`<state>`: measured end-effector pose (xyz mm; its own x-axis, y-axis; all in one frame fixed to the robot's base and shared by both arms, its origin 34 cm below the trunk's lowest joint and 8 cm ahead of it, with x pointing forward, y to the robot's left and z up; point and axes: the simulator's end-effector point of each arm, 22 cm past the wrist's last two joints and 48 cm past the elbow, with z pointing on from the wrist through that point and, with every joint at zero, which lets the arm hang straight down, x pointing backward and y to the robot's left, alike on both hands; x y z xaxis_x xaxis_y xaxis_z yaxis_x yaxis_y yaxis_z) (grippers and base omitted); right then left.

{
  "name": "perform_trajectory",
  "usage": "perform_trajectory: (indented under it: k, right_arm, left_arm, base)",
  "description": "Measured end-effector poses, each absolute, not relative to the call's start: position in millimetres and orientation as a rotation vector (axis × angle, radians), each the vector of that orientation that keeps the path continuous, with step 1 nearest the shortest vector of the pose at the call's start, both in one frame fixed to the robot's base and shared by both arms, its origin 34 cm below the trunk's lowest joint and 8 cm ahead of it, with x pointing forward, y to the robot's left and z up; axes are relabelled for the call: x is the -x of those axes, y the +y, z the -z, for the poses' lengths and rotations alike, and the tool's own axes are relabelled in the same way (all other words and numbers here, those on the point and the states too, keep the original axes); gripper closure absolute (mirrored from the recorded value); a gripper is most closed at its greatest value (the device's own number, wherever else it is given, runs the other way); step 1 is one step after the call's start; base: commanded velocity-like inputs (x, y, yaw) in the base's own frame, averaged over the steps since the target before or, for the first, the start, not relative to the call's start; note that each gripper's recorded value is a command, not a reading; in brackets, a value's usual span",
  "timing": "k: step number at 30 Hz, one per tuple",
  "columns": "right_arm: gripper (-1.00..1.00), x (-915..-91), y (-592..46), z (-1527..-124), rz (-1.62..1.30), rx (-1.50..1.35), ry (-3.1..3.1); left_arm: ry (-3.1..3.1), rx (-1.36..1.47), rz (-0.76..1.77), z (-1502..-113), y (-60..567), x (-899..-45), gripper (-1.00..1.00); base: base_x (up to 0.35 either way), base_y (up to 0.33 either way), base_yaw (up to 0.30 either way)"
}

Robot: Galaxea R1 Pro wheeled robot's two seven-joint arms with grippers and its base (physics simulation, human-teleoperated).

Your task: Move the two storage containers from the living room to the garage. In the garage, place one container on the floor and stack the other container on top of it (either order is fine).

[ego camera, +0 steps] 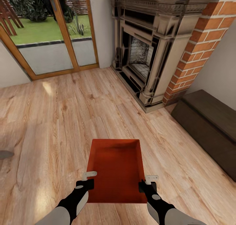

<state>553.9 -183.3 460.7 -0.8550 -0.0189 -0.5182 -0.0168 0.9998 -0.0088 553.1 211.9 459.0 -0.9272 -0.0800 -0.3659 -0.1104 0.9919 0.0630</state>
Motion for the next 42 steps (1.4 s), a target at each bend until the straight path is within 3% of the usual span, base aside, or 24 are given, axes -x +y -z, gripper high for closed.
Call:
perform_trajectory:
  k: [42]
  right_arm:
    - [1.0, -553.0, -182.6, -525.1, 0.003, 0.019, 2.591]
  left_arm:
    - [2.758, 0.137, -0.115, -523.2, 212.4, -552.7, 1.0]
  base:
    - [0.0, 0.0, 0.0]
